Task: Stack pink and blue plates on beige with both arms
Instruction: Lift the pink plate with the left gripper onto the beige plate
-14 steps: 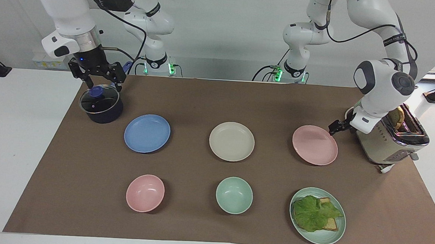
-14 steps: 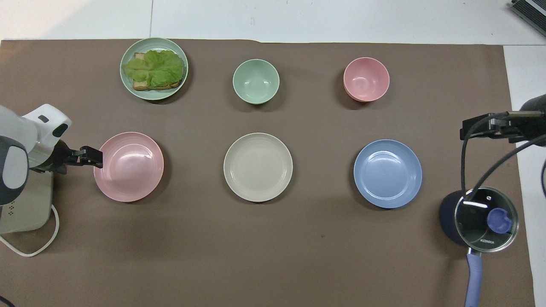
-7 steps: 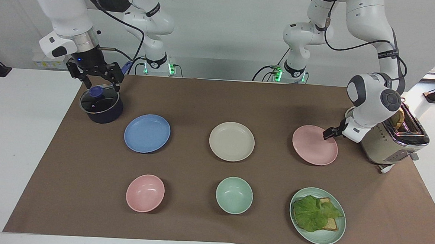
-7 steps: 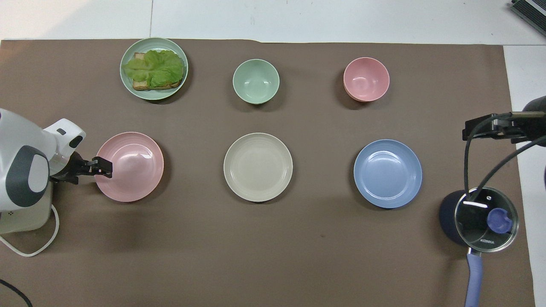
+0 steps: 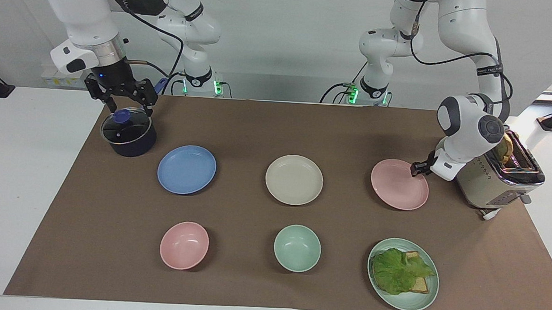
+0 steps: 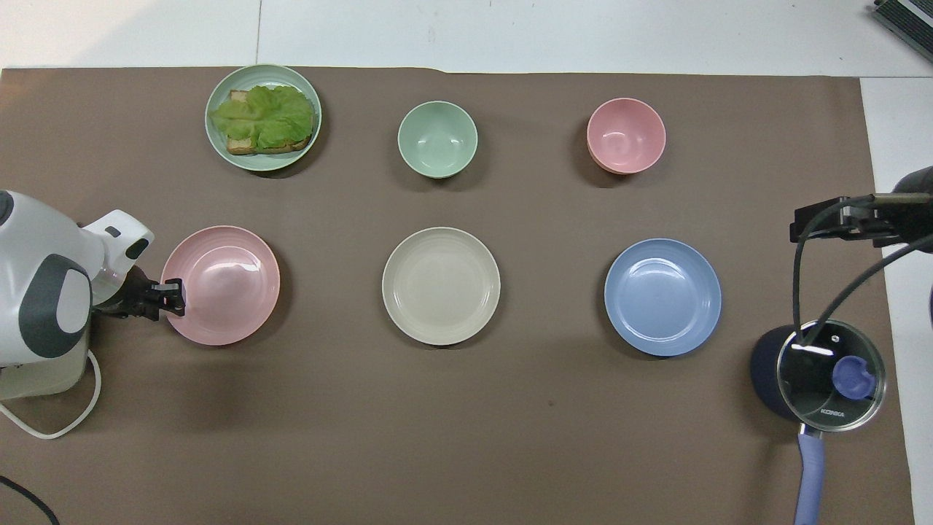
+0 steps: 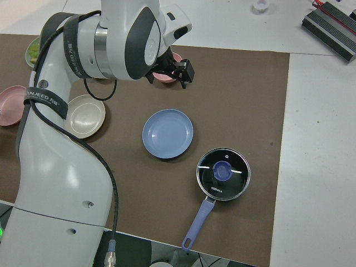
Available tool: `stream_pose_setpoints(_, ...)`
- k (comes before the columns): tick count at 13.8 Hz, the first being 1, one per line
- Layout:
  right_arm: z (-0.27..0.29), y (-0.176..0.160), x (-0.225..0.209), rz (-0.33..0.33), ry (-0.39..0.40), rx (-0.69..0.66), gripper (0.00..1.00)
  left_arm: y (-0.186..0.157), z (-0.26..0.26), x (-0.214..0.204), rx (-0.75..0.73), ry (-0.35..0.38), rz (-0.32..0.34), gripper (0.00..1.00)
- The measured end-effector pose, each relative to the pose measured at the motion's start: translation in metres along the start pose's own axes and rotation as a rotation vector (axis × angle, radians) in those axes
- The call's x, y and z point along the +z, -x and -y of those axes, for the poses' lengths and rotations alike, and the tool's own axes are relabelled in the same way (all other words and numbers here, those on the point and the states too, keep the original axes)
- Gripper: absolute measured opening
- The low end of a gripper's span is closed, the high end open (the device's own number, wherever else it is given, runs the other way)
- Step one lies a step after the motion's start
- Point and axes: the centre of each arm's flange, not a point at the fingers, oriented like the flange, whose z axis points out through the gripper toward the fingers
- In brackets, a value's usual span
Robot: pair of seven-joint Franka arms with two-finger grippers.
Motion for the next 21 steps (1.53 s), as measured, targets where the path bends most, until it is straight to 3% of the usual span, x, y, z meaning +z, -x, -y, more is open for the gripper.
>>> stream_pose_setpoints(3,0.000,0.000,0.000,0.001,0.000,0.000,1.00,0.001,0.000,-0.001,-0.001,0.001,0.001,0.06)
stream_pose_setpoints(8,0.000,0.000,0.001,0.003,0.000,0.000,1.00,0.003,-0.004,-0.024,-0.007,0.020,0.043,0.05)
stream_pose_setpoints(13,0.000,0.002,0.002,0.004,0.000,0.000,1.00,0.006,-0.043,-0.117,-0.071,0.130,0.096,0.05)
stream_pose_setpoints(16,0.000,0.002,0.001,0.004,0.000,0.000,1.00,0.025,-0.131,-0.130,-0.128,0.137,0.101,0.05)
stream_pose_setpoints(21,0.000,0.002,0.001,0.004,0.000,0.000,1.00,0.058,-0.267,-0.114,-0.144,0.184,-0.001,0.05)
